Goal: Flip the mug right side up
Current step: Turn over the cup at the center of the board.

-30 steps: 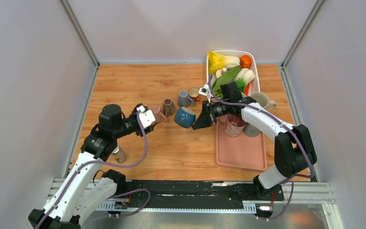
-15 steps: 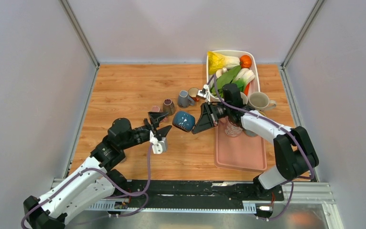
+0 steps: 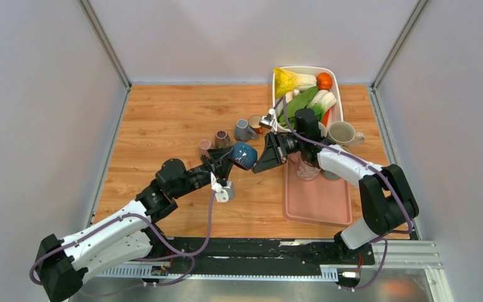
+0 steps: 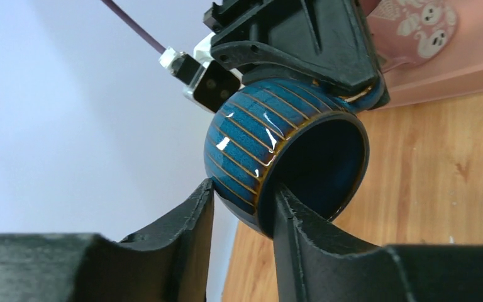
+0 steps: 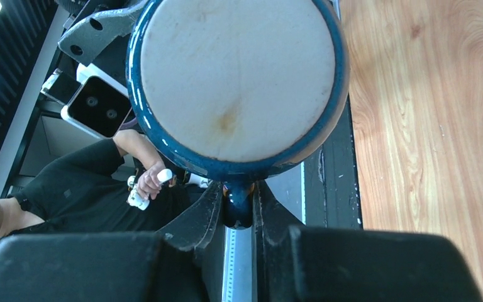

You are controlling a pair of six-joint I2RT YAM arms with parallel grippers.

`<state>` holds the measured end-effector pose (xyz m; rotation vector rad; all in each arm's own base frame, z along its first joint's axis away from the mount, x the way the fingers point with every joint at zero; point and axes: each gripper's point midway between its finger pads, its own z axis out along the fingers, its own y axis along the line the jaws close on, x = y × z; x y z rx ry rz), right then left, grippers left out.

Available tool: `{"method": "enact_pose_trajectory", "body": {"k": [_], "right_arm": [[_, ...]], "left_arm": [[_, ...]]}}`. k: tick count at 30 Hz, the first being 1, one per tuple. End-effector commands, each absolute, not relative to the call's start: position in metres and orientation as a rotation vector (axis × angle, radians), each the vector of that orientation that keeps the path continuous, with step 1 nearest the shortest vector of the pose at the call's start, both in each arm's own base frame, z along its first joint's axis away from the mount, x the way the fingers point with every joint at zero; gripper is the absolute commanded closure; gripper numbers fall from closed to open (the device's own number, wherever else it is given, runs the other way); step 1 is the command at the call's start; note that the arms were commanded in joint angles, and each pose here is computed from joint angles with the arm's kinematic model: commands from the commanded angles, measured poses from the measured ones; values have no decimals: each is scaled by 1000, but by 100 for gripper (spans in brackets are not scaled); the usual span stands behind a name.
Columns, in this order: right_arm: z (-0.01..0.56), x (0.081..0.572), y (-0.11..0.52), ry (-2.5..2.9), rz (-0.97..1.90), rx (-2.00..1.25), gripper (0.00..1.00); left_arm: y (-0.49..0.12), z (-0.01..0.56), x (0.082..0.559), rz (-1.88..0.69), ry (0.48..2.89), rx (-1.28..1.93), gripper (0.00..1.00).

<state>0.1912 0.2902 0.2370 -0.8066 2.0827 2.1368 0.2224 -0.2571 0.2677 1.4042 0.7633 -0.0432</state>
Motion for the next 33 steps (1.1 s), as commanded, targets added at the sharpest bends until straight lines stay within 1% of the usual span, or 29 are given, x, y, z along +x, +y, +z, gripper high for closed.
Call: {"method": "enact_pose_trajectory", "body": {"k": [1,2,3,4,5,6,7,8,10,14,16,17,19,21,23,25,28,30,33], "right_arm": [[245,187,295,2048,2166,-876,98],[242,185,296,2079,2185,-856,98],[241,184,297,2094,2191,-847,99],[240,186,298,2109,2187,-828,99],[239,187,299,2120,2185,-813,99],[239,188,300,2120,2184,-813,98],[239,189,300,2119,2183,-813,97],[239,190,301,2117,2182,-815,93],[237,193,302,2130,2173,-792,81],[238,208,300,2105,2113,-752,44],[241,226,294,2063,2040,-721,30],[241,237,290,2049,1992,-694,27],[236,261,278,2032,1867,-637,26],[221,275,266,2078,1676,-614,25],[212,284,259,2029,1420,-758,24],[204,289,252,1907,1124,-991,24],[202,269,250,1709,845,-1273,25],[212,247,251,1516,681,-1447,27],[231,211,263,1205,496,-1572,30]], "left_arm": [[-258,300,234,51,696,1268,64],[-259,299,235,51,698,1263,69],[-259,297,237,57,707,1262,72],[-259,293,239,57,723,1270,80],[-258,290,241,64,740,1271,84],[-257,283,242,60,764,1282,90],[-256,280,243,63,782,1282,93],[-255,277,243,52,802,1283,98],[-254,273,243,33,831,1277,100],[-252,269,243,-16,913,1258,100],[-249,265,245,-42,992,1258,100],[-246,264,246,-44,1040,1265,100],[-240,254,245,-64,1142,1269,100],[-234,239,244,-103,1278,1260,100],[-225,226,243,-117,1420,1238,100],[-219,210,238,-146,1555,1240,100],[-207,181,228,-169,1763,1267,100],[-200,170,227,-205,1909,1223,100],[-202,164,232,-300,2097,1113,100]]}}
